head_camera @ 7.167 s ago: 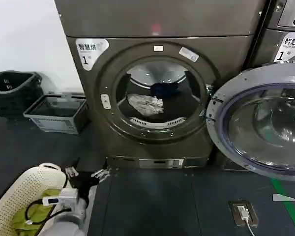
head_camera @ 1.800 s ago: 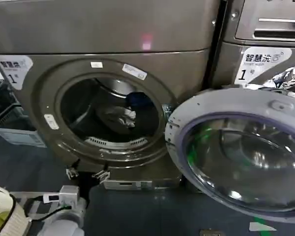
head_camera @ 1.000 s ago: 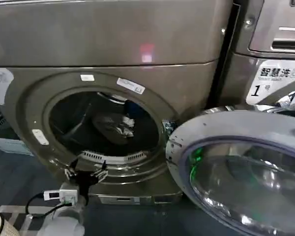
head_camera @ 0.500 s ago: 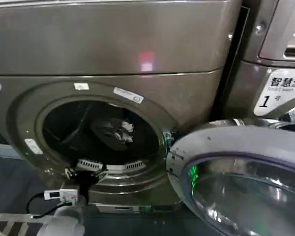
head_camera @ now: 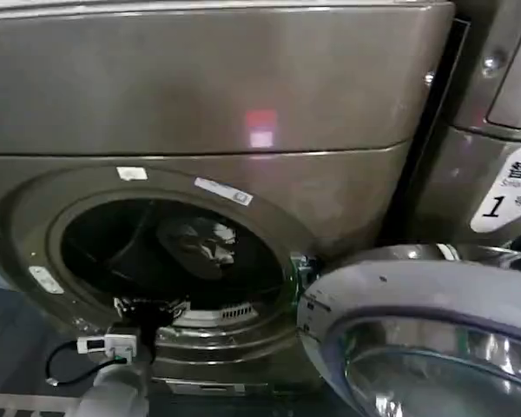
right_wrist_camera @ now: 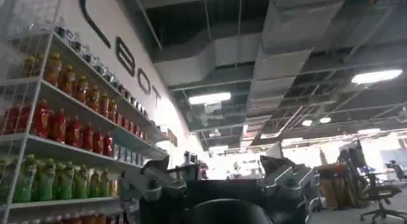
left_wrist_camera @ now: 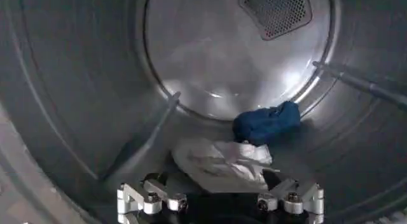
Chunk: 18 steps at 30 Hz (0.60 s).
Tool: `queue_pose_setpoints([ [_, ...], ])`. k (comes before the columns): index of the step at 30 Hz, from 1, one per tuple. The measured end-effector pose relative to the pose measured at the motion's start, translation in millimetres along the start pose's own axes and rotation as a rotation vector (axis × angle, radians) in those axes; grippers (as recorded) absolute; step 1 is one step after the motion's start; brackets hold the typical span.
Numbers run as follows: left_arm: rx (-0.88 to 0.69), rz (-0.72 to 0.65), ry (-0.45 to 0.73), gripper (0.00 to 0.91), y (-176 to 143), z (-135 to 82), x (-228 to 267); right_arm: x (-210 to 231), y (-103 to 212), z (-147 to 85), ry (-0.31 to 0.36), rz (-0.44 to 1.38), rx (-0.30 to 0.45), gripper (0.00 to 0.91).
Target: Grasp the clothes from the dryer.
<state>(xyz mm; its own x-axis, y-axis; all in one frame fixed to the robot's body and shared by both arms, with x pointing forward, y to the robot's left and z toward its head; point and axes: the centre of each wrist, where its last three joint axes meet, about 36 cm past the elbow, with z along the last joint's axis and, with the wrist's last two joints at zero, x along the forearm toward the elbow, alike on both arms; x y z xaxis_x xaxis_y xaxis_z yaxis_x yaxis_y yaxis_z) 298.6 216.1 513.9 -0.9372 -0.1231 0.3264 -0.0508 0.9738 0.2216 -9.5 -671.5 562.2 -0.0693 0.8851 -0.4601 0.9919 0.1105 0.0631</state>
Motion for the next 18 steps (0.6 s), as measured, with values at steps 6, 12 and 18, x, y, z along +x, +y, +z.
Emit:
queue_pose_setpoints([
  [6,-0.012,-0.012,-0.001,0.907,1,0,-3,0,1,2,-0.004,-0.003,0.000,0.907],
  [12,-0.054,-0.032,-0.005,0.907,4,-1,-17,1,0,7,-0.004,-0.004,0.001,0.907],
  [18,-0.138,-0.041,-0.008,0.907,5,-5,-51,0,2,10,-0.005,-0.007,-0.002,0.907],
])
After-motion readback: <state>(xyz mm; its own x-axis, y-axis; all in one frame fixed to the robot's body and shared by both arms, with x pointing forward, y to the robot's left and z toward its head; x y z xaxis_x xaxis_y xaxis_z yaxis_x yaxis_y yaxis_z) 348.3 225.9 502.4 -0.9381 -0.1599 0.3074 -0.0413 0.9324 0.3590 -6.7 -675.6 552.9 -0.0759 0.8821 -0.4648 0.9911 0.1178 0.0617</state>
